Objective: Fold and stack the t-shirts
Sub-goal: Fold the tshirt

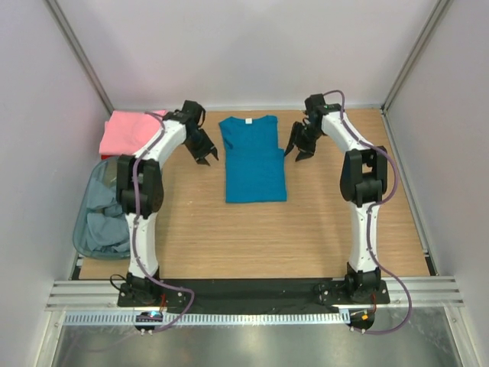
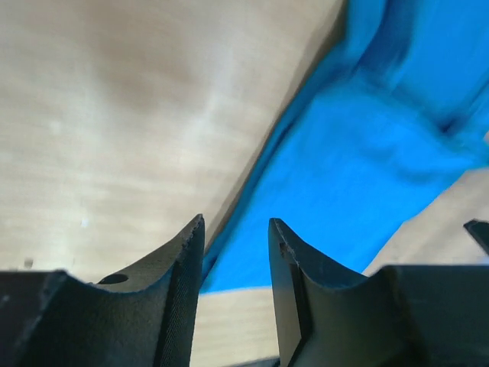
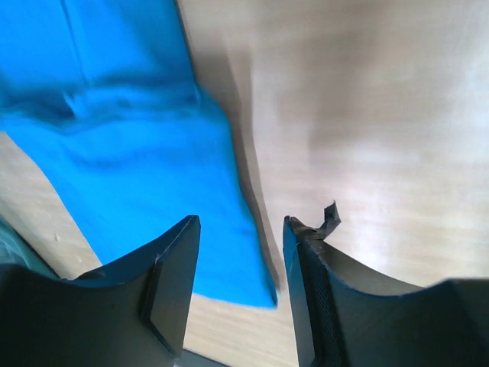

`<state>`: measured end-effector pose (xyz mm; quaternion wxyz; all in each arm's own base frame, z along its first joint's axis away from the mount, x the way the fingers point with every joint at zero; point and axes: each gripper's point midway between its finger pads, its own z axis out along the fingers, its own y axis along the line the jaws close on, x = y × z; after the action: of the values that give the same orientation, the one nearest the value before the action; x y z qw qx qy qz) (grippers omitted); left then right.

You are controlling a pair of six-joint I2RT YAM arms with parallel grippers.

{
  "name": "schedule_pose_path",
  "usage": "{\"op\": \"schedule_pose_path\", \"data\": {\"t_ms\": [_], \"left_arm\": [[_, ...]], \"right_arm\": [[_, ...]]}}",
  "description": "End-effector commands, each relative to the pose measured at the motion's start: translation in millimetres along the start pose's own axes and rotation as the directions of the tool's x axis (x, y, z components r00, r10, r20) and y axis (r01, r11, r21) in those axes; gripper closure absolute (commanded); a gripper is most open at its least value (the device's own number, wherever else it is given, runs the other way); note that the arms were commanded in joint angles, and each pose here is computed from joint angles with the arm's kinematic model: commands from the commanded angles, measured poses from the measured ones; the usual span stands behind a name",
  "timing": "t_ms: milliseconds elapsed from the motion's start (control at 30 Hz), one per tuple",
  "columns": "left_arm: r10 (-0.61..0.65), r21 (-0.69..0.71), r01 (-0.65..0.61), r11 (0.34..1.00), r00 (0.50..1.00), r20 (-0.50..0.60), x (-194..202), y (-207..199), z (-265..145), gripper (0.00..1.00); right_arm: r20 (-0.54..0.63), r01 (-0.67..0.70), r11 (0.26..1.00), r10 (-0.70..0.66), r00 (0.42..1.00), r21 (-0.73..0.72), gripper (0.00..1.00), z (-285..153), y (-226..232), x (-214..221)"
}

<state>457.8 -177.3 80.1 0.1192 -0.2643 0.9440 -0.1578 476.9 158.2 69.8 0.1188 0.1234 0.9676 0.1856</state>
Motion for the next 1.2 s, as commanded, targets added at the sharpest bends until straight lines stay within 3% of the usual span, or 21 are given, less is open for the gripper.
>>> {"op": "schedule_pose_path", "data": {"t_ms": [0, 267, 633, 733, 867, 967, 1100, 1133, 1167], "left_arm": [[0.099, 0.110, -0.097, 0.989, 0.995, -0.017, 34.0, -6.8, -25.3, 0.59], [0.205, 0.207, -0.173, 0.963, 0.967, -0.148, 112.1, 5.8, -8.8, 0.56], [0.239, 0.126, -0.219, 0.968, 0.955, -0.175, 121.8, 35.2, 20.8, 0.57], [0.233, 0.135, -0.208, 0.969, 0.951, -0.206, 131.8, 40.9, 25.0, 0.64], [0.213, 0.141, -0.184, 0.973, 0.950, -0.227, 144.5, 51.7, 26.5, 0.84], [0.204, 0.136, -0.176, 0.975, 0.952, -0.230, 148.1, 55.9, 22.3, 1.00], [0.177, 0.133, -0.148, 0.980, 0.953, -0.245, 157.6, 64.3, 15.1, 1.00], [0.172, 0.131, -0.141, 0.981, 0.949, -0.264, 165.0, 69.1, 14.6, 1.00], [0.167, 0.137, -0.135, 0.981, 0.951, -0.261, 165.8, 69.3, 10.8, 1.00]], "right_arm": [[-0.007, 0.059, 0.997, -0.060, 0.998, -0.059, 0.46, -45.4, 7.4, 29.4], [-0.105, 0.075, 0.986, -0.092, 0.990, -0.152, 0.46, -36.5, 5.3, 78.4], [-0.184, 0.082, 0.986, -0.108, 0.977, -0.148, 0.47, 8.7, -15.5, 112.5], [-0.215, 0.078, 0.985, -0.111, 0.970, -0.157, 0.47, 16.7, -16.5, 125.7], [-0.238, 0.070, 0.985, -0.107, 0.965, -0.159, 0.48, 20.5, -20.5, 144.7], [-0.257, 0.046, 0.985, -0.088, 0.962, -0.164, 0.54, 21.4, -24.2, 156.2], [-0.245, 0.062, 0.988, -0.095, 0.965, -0.138, 0.81, 11.9, -29.9, 167.2], [-0.244, 0.061, 0.989, -0.092, 0.965, -0.132, 0.92, 9.4, -31.4, 170.3], [-0.259, 0.055, 0.991, -0.085, 0.962, -0.121, 0.96, 8.9, -35.9, 178.0]]}}
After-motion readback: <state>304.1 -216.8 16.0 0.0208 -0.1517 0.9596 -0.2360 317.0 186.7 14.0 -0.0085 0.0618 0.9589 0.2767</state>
